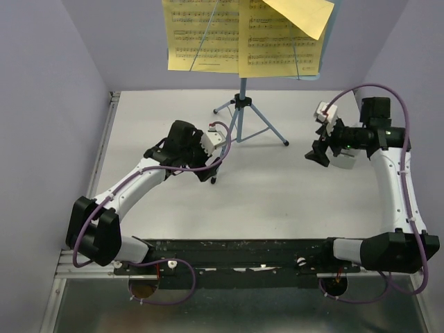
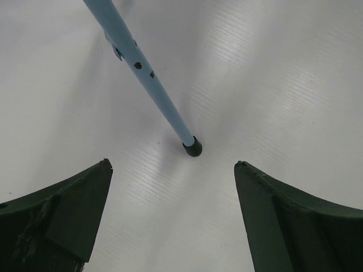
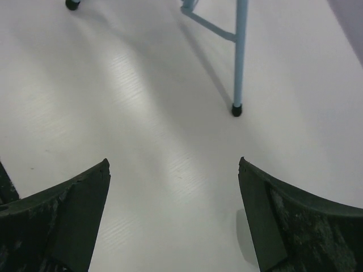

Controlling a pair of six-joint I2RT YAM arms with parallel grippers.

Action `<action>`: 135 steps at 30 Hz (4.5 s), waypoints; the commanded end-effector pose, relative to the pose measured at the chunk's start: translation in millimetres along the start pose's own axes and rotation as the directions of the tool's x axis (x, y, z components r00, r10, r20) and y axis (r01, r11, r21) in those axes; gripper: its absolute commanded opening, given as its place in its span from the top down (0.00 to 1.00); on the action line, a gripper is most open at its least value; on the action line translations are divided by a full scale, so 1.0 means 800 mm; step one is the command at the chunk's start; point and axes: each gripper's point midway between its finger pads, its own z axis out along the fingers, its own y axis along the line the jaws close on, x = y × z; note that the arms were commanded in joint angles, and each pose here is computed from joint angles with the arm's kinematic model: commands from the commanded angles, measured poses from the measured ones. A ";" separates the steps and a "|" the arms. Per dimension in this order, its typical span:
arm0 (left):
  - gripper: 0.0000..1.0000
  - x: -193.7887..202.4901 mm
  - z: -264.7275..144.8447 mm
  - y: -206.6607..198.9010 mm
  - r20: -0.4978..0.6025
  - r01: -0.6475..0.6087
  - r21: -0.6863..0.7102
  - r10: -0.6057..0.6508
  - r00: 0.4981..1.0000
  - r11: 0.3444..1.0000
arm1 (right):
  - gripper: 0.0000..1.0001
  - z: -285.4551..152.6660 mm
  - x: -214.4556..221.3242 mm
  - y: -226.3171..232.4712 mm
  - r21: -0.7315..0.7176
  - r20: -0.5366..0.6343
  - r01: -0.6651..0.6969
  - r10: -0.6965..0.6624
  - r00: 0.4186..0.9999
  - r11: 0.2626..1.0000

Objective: Pack up the instrument practice props

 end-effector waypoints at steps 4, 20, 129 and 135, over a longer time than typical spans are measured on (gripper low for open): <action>0.01 -0.038 -0.007 0.006 0.107 -0.050 -0.030 0.053 0.993 0.998 | 0.00 0.052 0.020 0.039 -0.148 -0.044 -0.024 0.017 0.999 0.989; 0.34 -0.120 0.033 0.045 0.283 0.175 -0.007 -0.166 0.945 0.985 | 0.25 0.182 -0.028 -0.063 -0.089 0.251 -0.153 0.171 0.953 0.984; 0.37 -0.377 -0.357 -0.109 0.768 -0.450 -0.005 0.291 0.570 0.893 | 0.07 -0.195 -0.424 0.008 0.626 0.517 0.253 -0.636 0.573 0.738; 0.24 -0.402 -0.336 -0.120 0.807 -0.469 -0.003 0.280 0.521 0.883 | 0.07 -0.175 -0.434 0.024 0.618 0.487 0.405 -0.733 0.475 0.673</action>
